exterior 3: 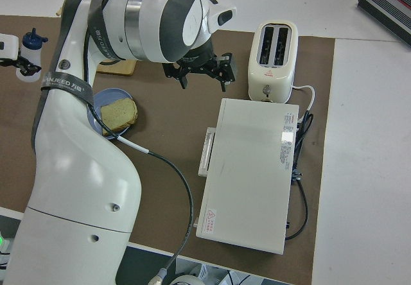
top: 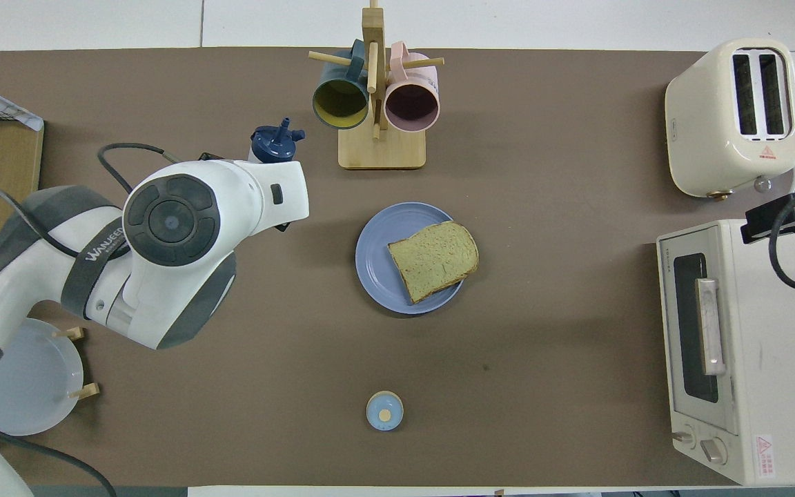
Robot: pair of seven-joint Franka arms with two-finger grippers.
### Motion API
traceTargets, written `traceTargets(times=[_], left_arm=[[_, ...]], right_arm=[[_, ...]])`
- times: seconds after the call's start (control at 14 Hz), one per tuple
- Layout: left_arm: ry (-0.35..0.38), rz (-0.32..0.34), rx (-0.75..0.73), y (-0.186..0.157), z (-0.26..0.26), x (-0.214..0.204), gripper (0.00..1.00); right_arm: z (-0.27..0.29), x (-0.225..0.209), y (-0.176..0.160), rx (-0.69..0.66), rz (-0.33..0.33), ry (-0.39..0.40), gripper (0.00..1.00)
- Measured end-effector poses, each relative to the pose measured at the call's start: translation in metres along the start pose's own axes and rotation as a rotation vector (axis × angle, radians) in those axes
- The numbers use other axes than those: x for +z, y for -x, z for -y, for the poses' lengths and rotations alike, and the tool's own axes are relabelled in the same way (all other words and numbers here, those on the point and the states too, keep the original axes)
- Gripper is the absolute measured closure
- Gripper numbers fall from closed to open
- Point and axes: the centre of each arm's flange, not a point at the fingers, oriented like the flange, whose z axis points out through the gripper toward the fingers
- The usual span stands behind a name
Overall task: Put bread on plate and add seasoning
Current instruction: 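Carry the shaker back to its spot with the left gripper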
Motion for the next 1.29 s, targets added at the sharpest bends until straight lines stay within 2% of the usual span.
traceTargets(times=[0.43, 0.79, 0.93, 1.07, 1.29], left_arm=[[0.038, -0.305, -0.365, 0.022, 0.035, 0.035, 0.54], [0.05, -0.48, -0.453, 0.04, 0.072, 0.086, 0.54], [0.055, -0.524, -0.446, 0.05, 0.073, 0.12, 0.54], [0.026, -0.552, -0.408, 0.061, 0.085, 0.151, 0.54], [-0.041, -0.552, -0.352, 0.063, 0.096, 0.173, 0.54]], right_arm=[[0.0, 0.0, 0.0, 0.0, 0.0, 0.0, 0.0], [0.0, 0.0, 0.0, 0.0, 0.0, 0.0, 0.0], [0.0, 0.0, 0.0, 0.0, 0.0, 0.0, 0.0], [0.0, 0.0, 0.0, 0.0, 0.0, 0.0, 0.0], [0.0, 0.0, 0.0, 0.0, 0.0, 0.0, 0.0]])
